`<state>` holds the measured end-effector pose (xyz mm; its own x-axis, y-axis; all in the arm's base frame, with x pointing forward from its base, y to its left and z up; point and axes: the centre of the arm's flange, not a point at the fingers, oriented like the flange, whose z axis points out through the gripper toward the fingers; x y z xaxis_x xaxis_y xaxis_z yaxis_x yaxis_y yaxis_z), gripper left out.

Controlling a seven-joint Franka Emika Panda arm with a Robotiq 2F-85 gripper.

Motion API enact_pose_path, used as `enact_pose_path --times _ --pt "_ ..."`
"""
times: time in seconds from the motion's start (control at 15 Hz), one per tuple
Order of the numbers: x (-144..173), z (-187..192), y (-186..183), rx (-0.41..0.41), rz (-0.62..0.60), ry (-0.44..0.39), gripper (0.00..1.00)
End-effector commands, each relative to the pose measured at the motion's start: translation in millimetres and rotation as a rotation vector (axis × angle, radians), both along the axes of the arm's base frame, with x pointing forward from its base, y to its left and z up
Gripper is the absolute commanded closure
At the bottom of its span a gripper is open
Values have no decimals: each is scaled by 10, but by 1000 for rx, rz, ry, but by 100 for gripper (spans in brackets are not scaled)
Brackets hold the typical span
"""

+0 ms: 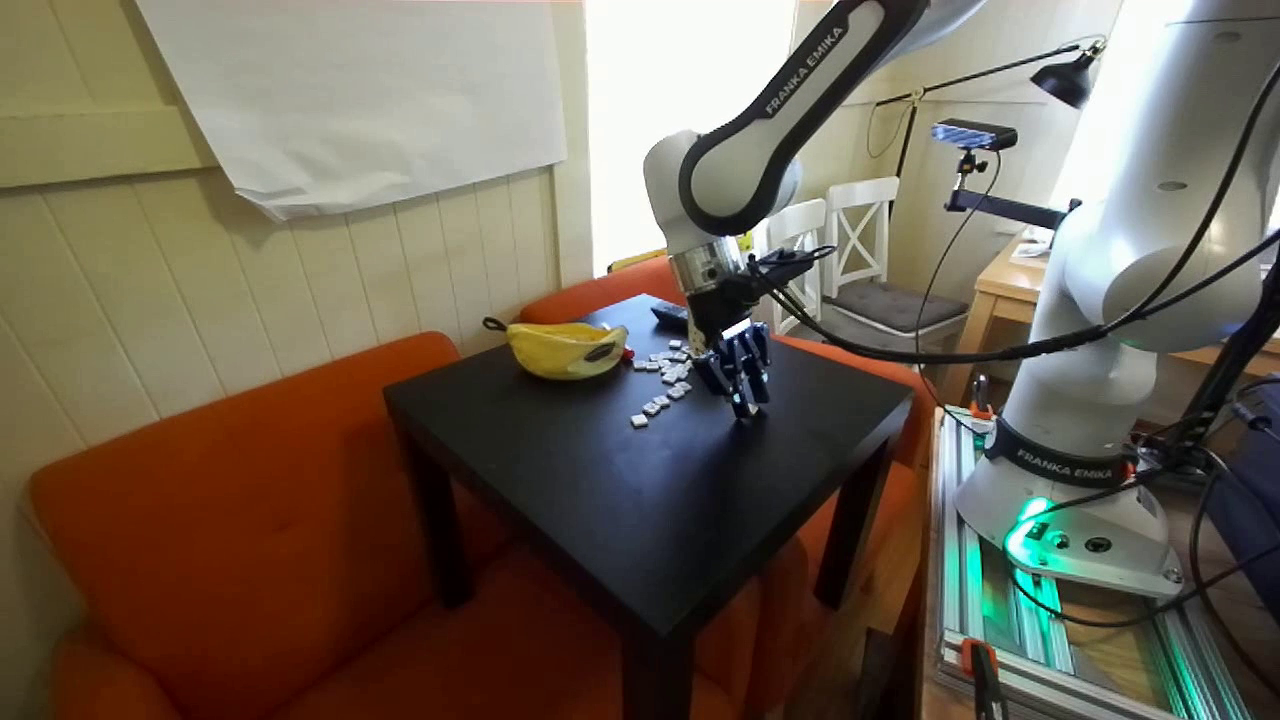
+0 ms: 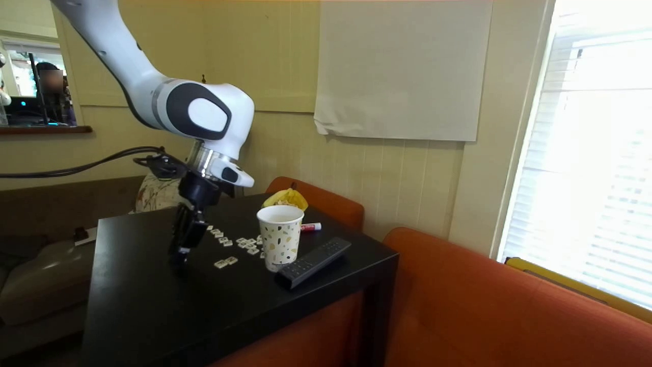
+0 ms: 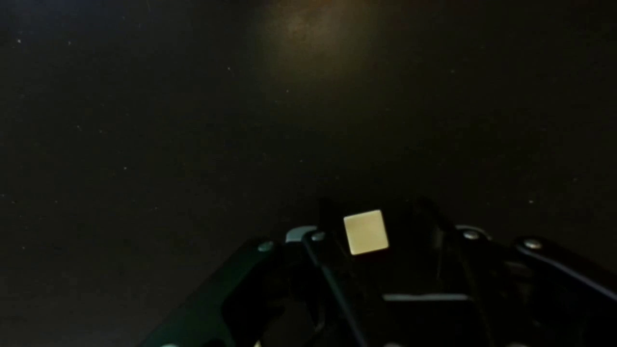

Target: Put one tile in the coffee cup.

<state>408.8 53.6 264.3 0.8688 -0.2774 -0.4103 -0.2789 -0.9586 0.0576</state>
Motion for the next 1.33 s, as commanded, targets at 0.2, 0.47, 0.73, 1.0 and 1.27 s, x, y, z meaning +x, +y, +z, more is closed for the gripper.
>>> enact_pose_path --times 0.2,0.47,0.73,1.0,1.27 --pt "69 -13 -1 27 0 27 89" --pt "78 94 10 41 14 -26 95" --pt "115 616 44 65 -48 -155 95" --pt "202 1161 -4 93 -175 -318 95" --pt "257 1526 -187 22 -271 -508 95"
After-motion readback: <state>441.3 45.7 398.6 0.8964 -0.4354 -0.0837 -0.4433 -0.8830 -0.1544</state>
